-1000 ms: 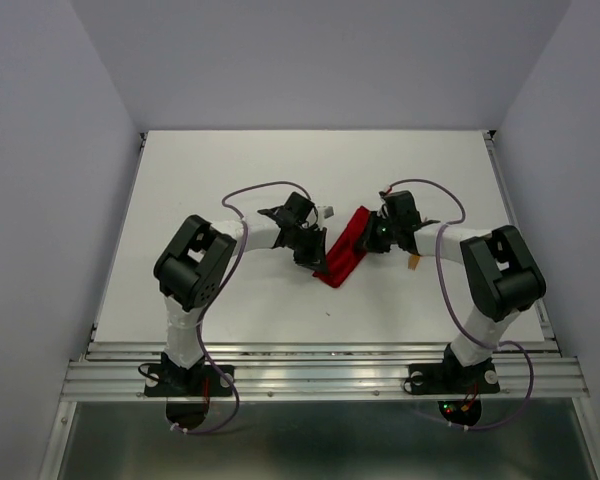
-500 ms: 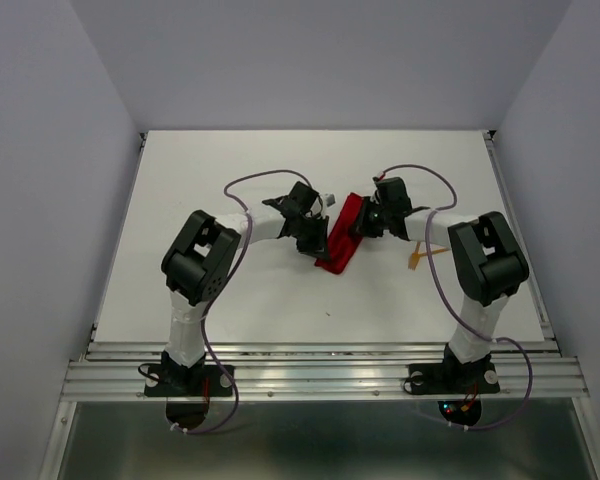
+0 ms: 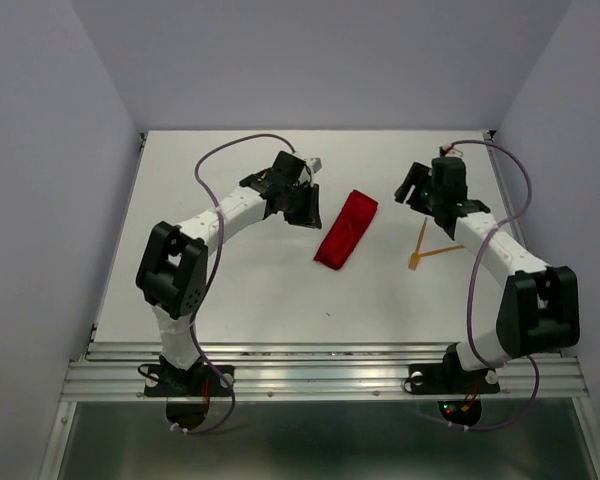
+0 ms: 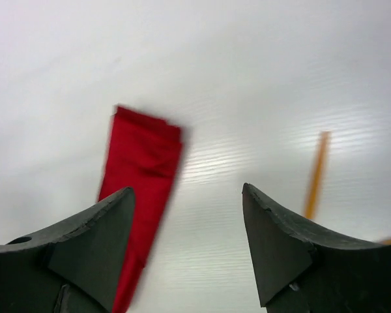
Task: Fold the napkin into a case and place the utensils inside
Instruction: Pick up the fork from the corner of the board.
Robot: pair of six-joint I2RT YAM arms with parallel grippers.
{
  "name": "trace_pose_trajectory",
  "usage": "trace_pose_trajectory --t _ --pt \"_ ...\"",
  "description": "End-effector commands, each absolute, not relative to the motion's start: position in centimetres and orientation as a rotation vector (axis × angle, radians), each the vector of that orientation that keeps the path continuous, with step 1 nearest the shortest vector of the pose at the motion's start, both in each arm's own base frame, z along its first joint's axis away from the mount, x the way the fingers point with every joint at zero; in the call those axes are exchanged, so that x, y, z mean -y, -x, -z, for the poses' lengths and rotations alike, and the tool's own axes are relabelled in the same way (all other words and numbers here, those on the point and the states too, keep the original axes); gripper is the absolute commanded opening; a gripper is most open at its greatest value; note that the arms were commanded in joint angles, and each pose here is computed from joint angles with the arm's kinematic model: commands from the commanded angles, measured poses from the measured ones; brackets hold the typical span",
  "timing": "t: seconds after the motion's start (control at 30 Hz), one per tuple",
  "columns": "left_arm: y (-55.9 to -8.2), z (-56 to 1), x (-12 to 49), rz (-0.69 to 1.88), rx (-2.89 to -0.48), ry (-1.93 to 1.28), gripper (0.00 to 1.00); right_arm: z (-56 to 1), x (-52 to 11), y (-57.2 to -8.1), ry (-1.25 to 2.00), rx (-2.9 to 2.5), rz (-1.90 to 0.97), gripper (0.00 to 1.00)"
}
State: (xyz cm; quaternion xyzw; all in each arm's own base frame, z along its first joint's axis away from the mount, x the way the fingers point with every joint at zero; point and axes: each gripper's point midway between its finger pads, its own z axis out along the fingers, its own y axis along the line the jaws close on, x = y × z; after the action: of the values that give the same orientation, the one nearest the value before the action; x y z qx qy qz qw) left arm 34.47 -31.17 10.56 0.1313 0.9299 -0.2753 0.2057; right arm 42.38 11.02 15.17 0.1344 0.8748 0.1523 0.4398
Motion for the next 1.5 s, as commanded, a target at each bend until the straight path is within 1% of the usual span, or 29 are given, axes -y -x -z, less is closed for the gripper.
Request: trace_pose_trajectory --t 0.0,0.03,0.13,0.17,0.2,0.3,0.37,0.4,0.43,0.5,0.7,0.73,0.83,0.87,0.9,0.97,1.07,1.17,1.2,1.3,1.33,1.4,1.43,1.47 --pt "-35.5 -15.5 29.2 0.705 -2.488 -0.341 0.32 -11.5 -2.7 -39.5 -0.521 -2.243 -0.058 0.72" --pt "-35.7 -15.9 28.7 0.696 -2.481 -0.326 0.32 -10.0 -1.1 -38.6 -0.565 -2.282 -0.004 0.72" --pt "-35.7 -16.1 28.0 0.680 -2.478 -0.311 0.32 -7.3 -0.5 -37.3 -0.582 -2.361 0.046 0.71" --pt "-35.8 -16.1 27.8 0.669 -2.481 -0.301 0.32 -6.0 -0.5 -36.9 -0.586 -2.403 0.058 0.68" --pt "-35.6 -16.0 27.7 0.666 -2.486 -0.303 0.32 -5.3 -0.6 -36.7 -0.585 -2.426 0.056 0.63" --pt "-35.5 -15.8 27.5 0.663 -2.488 -0.300 0.32 -3.6 -1.6 -36.4 -0.566 -2.473 -0.004 0.53" --pt "-35.4 -15.5 27.4 0.662 -2.495 -0.296 0.32 -2.6 -1.8 -36.1 -0.550 -2.497 -0.013 0.48" --pt "-35.4 -15.4 27.5 0.665 -2.497 -0.298 0.32 -2.5 -1.9 -35.9 -0.547 -2.501 -0.015 0.48" --pt "-35.4 -15.3 27.5 0.670 -2.497 -0.295 0.32 -2.1 -1.9 -35.8 -0.542 -2.514 -0.013 0.43" --pt "-35.3 -15.2 27.7 0.684 -2.497 -0.299 0.32 -1.7 -1.7 -35.8 -0.544 -2.520 0.002 0.39" --pt "-35.3 -15.0 27.8 0.695 -2.500 -0.293 0.32 -0.8 -1.1 -35.7 -0.527 -2.545 0.084 0.20" --pt "-35.3 -15.1 27.7 0.689 -2.499 -0.281 0.33 -0.9 -1.5 -35.9 -0.511 -2.545 0.072 0.13" --pt "-35.5 -15.5 27.6 0.688 -2.499 -0.252 0.34 -1.2 -2.3 -36.5 -0.495 -2.534 0.009 0.01" --pt "-35.6 -15.7 27.5 0.692 -2.495 -0.245 0.35 -1.7 -3.6 -36.8 -0.470 -2.526 -0.087 0.01" --pt "-35.6 -16.0 27.7 0.713 -2.489 -0.244 0.39 -3.0 -5.0 -37.4 -0.439 -2.479 -0.204 0.01" --pt "-35.4 -16.7 28.1 0.768 -2.474 -0.253 0.44 -5.0 -6.7 -38.0 -0.402 -2.417 -0.343 0.01" --pt "-35.5 -18.1 29.5 0.891 -2.436 -0.266 0.47 -9.4 -9.4 -39.0 -0.321 -2.274 -0.556 0.01" --pt "-35.4 -18.9 30.8 0.989 -2.406 -0.290 0.50 -11.8 -11.4 -38.8 -0.260 -2.213 -0.711 0.01" --pt "-35.4 -19.6 31.6 1.050 -2.377 -0.305 0.53 -13.1 -12.5 -38.6 -0.208 -2.174 -0.792 0.01" --pt "-35.6 -20.6 32.7 1.143 -2.303 -0.334 0.59 -15.1 -14.0 -38.0 -0.141 -2.116 -0.911 0.01" --pt "-35.4 -20.6 33.0 1.169 -2.293 -0.344 0.64 -15.8 -14.5 -37.8 -0.105 -2.082 -0.952 0.01" --pt "-35.1 -21.9 34.0 1.272 -2.214 -0.387 0.68 -17.4 -16.1 -36.7 -0.030 -2.038 -1.086 0.01" --pt "-34.2 -22.2 34.4 1.339 -2.205 -0.404 0.73 -18.3 -17.1 -35.9 0.026 -1.998 -1.183 0.01" --pt "-34.3 -23.3 34.9 1.376 -2.132 -0.433 0.75 -18.8 -17.6 -35.5 0.055 -1.976 -1.234 0.01"
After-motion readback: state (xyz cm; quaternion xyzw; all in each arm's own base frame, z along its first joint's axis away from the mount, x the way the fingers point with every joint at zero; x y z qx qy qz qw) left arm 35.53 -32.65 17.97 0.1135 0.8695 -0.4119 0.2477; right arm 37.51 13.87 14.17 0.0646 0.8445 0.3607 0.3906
